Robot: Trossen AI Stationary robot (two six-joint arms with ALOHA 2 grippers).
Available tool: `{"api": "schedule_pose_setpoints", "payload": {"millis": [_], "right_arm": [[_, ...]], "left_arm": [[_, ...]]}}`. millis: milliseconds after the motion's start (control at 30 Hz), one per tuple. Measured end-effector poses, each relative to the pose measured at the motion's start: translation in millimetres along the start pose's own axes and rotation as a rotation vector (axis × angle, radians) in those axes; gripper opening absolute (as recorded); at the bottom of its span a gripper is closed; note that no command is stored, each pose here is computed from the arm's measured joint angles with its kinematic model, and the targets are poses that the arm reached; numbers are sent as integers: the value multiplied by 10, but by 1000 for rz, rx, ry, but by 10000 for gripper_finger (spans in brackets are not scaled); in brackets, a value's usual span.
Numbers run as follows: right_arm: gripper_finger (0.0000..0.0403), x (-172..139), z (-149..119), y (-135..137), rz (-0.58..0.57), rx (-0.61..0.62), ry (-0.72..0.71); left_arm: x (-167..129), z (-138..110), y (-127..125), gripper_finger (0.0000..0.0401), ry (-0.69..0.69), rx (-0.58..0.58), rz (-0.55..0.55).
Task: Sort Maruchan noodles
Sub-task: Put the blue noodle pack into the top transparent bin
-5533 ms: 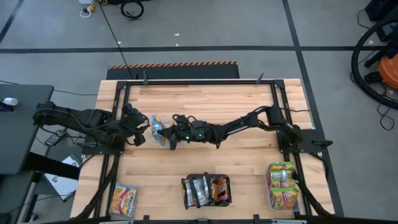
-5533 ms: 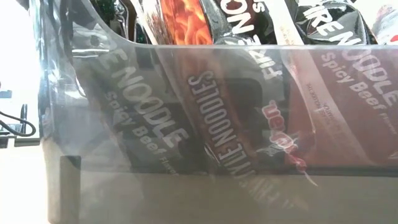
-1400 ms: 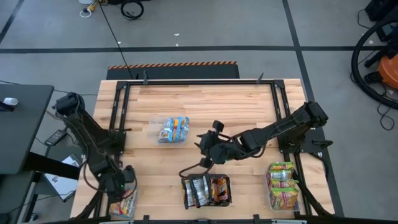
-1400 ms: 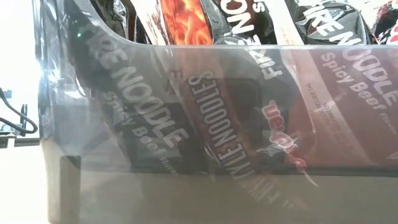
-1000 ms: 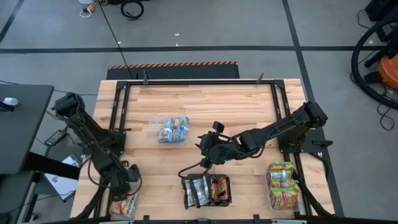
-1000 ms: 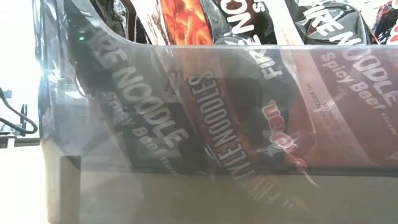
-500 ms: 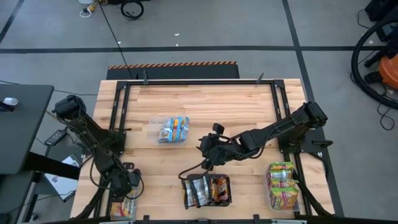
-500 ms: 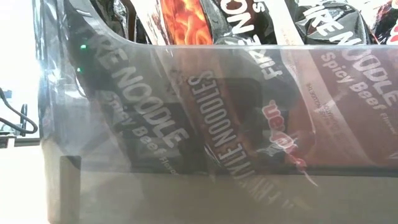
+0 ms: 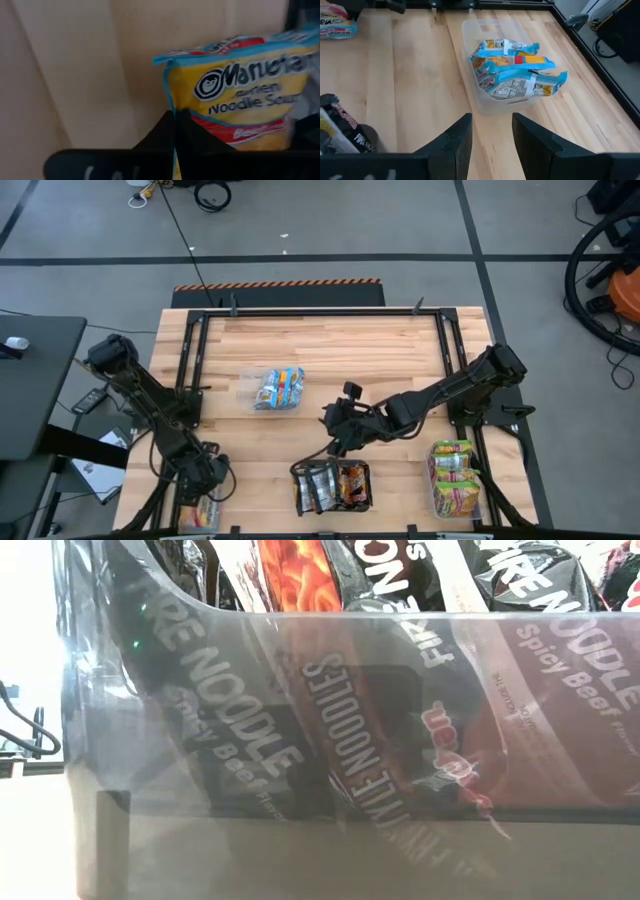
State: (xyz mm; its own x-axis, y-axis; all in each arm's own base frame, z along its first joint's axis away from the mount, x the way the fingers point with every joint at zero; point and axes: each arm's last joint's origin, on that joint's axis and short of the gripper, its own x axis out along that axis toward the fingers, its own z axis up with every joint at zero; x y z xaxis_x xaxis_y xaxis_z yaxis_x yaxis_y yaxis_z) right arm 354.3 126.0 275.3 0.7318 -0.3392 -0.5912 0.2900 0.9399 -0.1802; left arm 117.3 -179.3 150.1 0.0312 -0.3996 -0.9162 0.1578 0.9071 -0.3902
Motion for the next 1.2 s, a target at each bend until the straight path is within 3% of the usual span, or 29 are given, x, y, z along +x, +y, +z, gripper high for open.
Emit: {"api": "schedule_pose_setpoints", "payload": {"millis": [133,233,333,467,567,967,1200], "right_arm": [[145,-18,-15,21,3,-11,5],[145,-39,-30,46,6,-9,8],[145,-62,-44,72,13,-1,11],[145,-105,-80,113,19,-20,25],[145,-135,-120,138,20,-37,46],[145,-197,-310,93,-49,-65,195],[145,-69,-244,-78,-118,-30,191]], "left_arm": [[-264,176,-81,5,22,65,57],[-559,307,-138,4,27,170,160],[-884,426,-197,3,-4,366,307],[-1248,579,-251,3,-86,718,607],[-1388,645,-193,6,2,957,724],[-1671,631,201,2,436,1104,910],[-1911,708,360,1,456,1113,945]]}}
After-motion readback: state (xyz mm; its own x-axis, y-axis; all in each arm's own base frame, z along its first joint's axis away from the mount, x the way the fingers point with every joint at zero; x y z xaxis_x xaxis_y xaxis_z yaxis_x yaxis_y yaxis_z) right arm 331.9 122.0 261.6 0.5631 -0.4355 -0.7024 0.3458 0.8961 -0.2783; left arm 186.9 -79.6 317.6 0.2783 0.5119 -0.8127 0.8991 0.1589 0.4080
